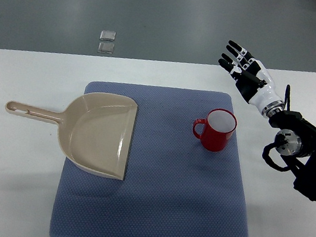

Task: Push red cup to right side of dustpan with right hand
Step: 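Lower the right hand toward the red mug's far side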

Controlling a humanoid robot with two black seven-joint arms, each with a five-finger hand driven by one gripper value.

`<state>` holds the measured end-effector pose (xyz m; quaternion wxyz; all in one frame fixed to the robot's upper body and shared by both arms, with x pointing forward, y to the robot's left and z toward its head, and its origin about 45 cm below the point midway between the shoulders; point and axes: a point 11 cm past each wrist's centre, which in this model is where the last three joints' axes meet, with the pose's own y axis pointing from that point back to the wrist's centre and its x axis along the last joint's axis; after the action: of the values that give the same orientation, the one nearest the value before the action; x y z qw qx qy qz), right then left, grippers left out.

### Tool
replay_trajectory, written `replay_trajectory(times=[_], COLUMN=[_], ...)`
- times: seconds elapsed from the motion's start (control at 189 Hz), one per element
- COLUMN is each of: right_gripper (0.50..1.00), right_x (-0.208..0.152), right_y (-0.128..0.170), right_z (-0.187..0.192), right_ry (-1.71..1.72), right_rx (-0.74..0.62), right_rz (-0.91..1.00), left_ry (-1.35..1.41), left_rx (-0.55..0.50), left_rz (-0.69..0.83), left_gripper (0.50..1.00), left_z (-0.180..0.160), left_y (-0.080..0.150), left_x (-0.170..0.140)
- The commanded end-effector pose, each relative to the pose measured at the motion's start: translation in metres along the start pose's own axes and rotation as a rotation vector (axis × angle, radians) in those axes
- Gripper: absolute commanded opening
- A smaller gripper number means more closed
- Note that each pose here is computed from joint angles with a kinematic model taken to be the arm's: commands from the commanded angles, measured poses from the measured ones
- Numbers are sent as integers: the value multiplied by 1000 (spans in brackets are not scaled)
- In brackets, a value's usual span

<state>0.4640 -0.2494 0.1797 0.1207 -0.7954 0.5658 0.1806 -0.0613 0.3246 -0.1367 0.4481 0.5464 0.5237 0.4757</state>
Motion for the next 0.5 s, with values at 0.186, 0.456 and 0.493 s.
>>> replay_trajectory(times=[0.186, 0.456, 0.493], right_gripper=[936, 936, 936], right_x=[-1, 1, 5], right_y=[1, 14, 20], right_z=[0, 8, 7], right_ry=[3, 17, 28], right_rx=[-3, -40, -50], right_rz=[-10, -92, -105], left_ry=[2, 1, 1], left_rx=[1, 2, 3], left_rz=[-10, -6, -6], left_gripper=[1000, 1000, 1000], left_z=[0, 0, 0], left_y=[0, 0, 0], left_x=[-2, -1, -1])
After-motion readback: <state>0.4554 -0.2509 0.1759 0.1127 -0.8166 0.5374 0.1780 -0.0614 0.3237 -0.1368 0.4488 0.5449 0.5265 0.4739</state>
